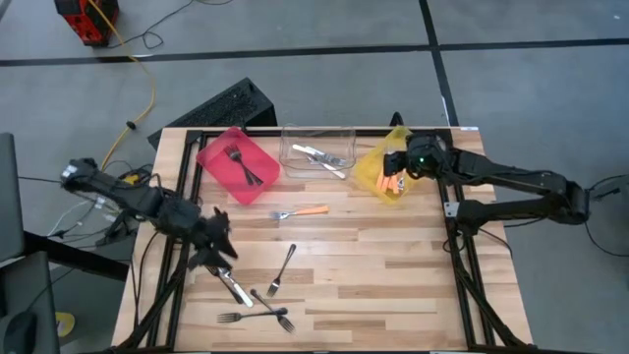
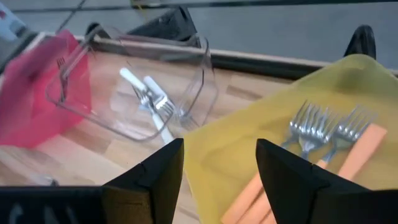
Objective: Sort silverware by color (type)
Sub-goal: Put the black fork into the pink bin
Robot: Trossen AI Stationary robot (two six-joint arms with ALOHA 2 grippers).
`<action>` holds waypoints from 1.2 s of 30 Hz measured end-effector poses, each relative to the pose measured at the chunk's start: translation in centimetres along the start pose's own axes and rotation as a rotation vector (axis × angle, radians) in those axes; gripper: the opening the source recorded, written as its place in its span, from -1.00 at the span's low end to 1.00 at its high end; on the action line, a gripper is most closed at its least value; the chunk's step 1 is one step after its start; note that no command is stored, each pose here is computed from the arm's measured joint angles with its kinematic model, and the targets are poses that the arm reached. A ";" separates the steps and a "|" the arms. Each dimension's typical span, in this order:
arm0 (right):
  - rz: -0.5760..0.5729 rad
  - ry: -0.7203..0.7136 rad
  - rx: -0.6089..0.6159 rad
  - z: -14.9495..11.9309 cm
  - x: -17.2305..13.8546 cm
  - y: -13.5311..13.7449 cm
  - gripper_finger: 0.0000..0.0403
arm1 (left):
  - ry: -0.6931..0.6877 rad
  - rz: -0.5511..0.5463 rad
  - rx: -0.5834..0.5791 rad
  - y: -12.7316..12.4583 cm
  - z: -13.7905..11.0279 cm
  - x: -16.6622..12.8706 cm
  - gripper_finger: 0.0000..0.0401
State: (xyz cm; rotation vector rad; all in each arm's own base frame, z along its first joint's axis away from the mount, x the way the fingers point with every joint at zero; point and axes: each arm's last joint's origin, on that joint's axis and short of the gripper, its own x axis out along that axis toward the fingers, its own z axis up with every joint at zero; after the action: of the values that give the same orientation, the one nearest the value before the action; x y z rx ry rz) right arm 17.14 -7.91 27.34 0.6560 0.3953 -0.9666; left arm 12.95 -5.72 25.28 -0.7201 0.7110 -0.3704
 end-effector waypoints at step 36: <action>0.027 0.022 0.017 -0.4 -0.2 0.4 0.12 | 0.559 0.508 0.488 -0.9 -9.6 11.1 0.10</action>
State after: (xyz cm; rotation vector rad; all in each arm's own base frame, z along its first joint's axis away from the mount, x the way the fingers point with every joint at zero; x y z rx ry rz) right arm 17.38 -7.34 27.28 0.6865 0.3969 -0.9384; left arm 14.01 -16.76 15.72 0.0528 1.2403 -0.2584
